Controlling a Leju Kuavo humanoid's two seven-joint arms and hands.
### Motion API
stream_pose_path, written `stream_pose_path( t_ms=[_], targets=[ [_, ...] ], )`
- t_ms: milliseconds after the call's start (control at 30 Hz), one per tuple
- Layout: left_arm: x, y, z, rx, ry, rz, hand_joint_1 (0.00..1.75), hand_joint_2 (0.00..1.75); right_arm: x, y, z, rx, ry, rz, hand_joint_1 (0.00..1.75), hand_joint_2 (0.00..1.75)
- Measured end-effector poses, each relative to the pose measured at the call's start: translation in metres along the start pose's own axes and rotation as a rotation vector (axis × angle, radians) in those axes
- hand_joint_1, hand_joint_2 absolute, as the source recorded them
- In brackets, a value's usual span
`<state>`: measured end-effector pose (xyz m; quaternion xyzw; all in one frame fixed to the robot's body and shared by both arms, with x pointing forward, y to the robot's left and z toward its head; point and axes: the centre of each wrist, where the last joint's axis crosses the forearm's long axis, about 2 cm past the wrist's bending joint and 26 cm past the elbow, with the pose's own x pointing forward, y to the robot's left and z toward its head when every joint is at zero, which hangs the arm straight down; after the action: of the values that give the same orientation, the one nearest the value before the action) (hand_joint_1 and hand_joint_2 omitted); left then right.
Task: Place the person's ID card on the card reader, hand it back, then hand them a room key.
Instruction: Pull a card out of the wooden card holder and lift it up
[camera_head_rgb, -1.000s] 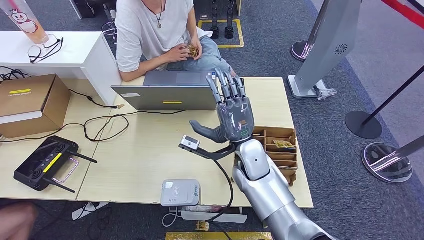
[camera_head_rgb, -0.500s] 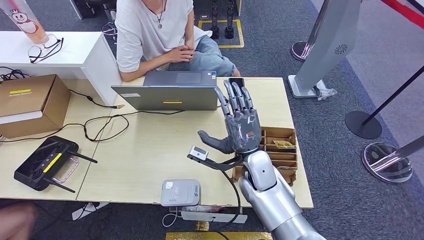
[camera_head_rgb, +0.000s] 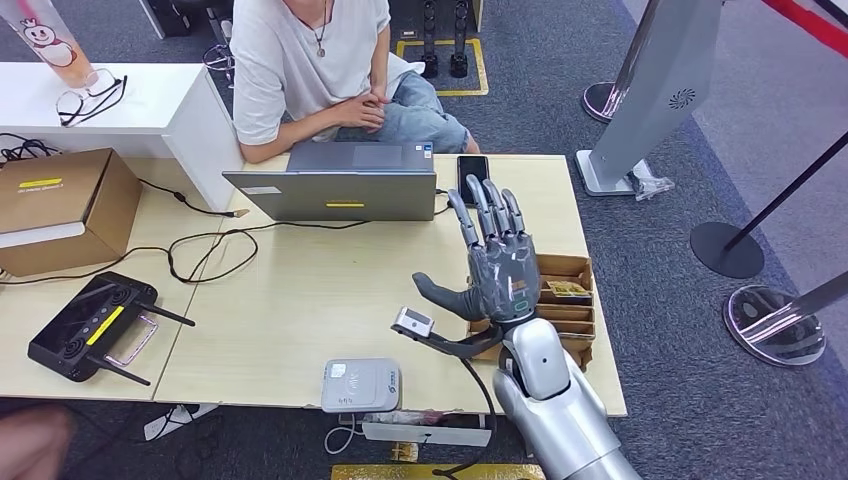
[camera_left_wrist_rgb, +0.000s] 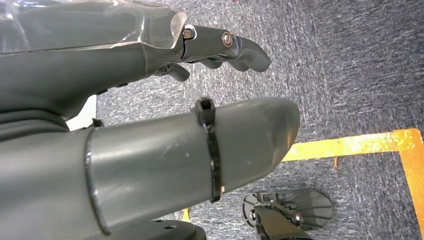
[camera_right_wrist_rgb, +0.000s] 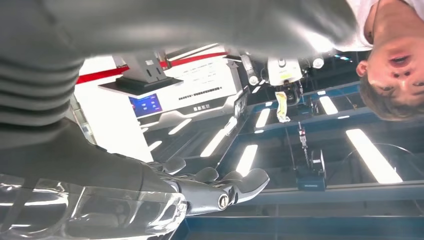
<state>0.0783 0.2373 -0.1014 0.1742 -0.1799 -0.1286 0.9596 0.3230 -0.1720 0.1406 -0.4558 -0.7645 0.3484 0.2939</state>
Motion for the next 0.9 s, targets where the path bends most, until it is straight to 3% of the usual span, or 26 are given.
stream_pose_path(
  t_ms=[367,900],
  targets=[
    [-0.001,0.000,0.000,0.005,-0.007,0.002,0.00,0.00,-0.010,-0.003,0.021,0.018,0.023,0.016,0.00,1.75],
    [-0.002,0.000,0.000,0.006,-0.005,-0.002,0.00,0.00,-0.026,-0.003,0.033,0.228,0.039,0.061,0.00,1.75]
  ],
)
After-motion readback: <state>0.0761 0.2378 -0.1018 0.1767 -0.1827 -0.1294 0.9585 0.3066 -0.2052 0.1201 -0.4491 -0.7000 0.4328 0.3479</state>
